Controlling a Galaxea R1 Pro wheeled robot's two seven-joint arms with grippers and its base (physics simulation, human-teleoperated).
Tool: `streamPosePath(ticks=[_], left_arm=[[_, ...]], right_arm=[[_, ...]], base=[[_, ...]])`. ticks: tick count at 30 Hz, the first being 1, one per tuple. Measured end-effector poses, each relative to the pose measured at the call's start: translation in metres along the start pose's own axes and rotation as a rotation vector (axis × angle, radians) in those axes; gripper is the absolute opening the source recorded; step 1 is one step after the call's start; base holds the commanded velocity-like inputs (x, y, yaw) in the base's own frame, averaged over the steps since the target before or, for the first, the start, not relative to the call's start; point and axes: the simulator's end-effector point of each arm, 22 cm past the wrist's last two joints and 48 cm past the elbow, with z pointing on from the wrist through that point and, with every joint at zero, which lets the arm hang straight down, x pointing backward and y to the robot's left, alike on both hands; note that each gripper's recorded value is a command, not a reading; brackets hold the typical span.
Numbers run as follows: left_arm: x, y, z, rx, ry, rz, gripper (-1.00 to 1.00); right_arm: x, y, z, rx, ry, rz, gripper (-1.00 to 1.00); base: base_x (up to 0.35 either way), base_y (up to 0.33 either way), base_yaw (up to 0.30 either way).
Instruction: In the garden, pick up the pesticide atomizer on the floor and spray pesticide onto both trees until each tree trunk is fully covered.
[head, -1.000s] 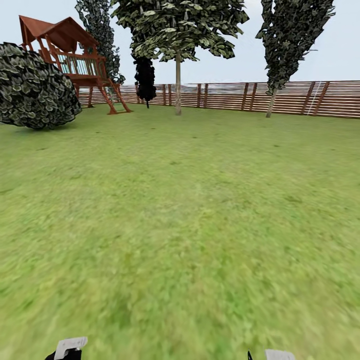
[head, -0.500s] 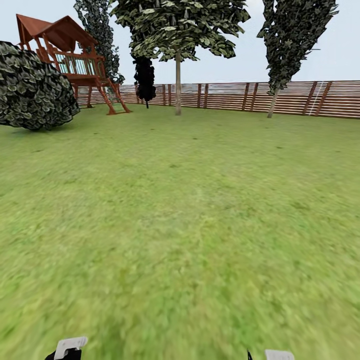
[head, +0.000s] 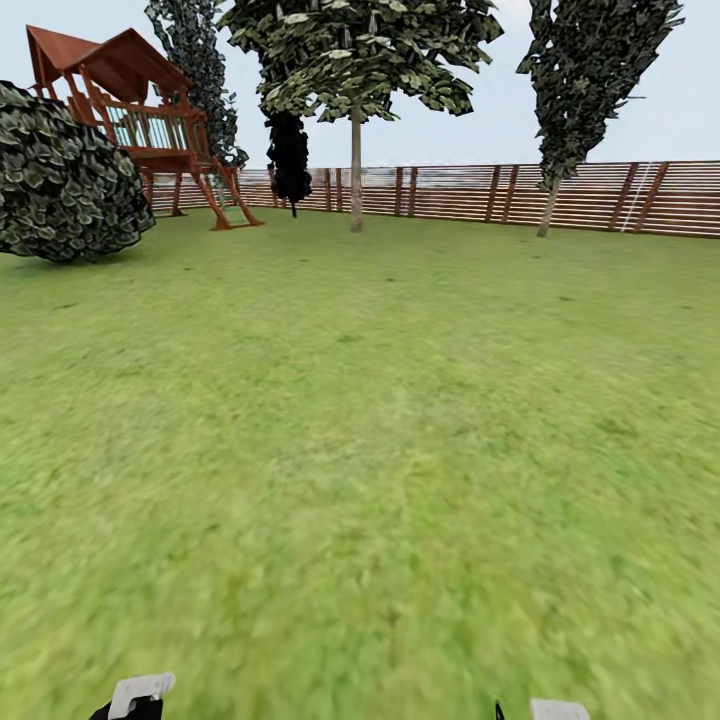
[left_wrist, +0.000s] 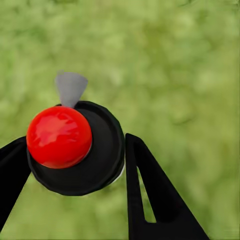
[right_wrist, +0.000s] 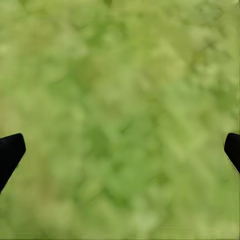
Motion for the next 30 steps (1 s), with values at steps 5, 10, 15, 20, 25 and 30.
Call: streamPosePath(ticks=[5,10,15,20,25,30], left_arm=[[0.0,0.0,0.0,0.0,0.0,0.0,-1.0],[0.0001,0.0,0.0,0.0,0.0,0.0,-1.0],[0.0001,0.0,0.0,0.0,0.0,0.0,-1.0],[0.0,0.0004,0.0,-0.001,0.0,0.0,-1.0],[-0.0001,0.0008,0.0,-0.001,0.0,0.0,-1.0],[-0.0002,0.0011,0.0,-0.001,0.0,0.001,-1.0]], right_arm=[[0.0,0.0,0.0,0.0,0.0,0.0,1.0],[0.0,0.0,0.0,0.0,0.0,0.0,1.0],[0.0,0.0,0.0,0.0,0.0,0.0,1.0],[0.0,0.0,0.0,0.0,0.0,0.0,1.0],[0.0,0.0,0.0,0.0,0.0,0.0,1.0],[0.0,0.0,0.0,0.0,0.0,0.0,1.0]], base=[[0.34,0.0,0.0],[0.34,0.0,0.0],[0.34,0.0,0.0],[0.34,0.0,0.0],[0.34,0.0,0.0],[0.34,0.0,0.0]])
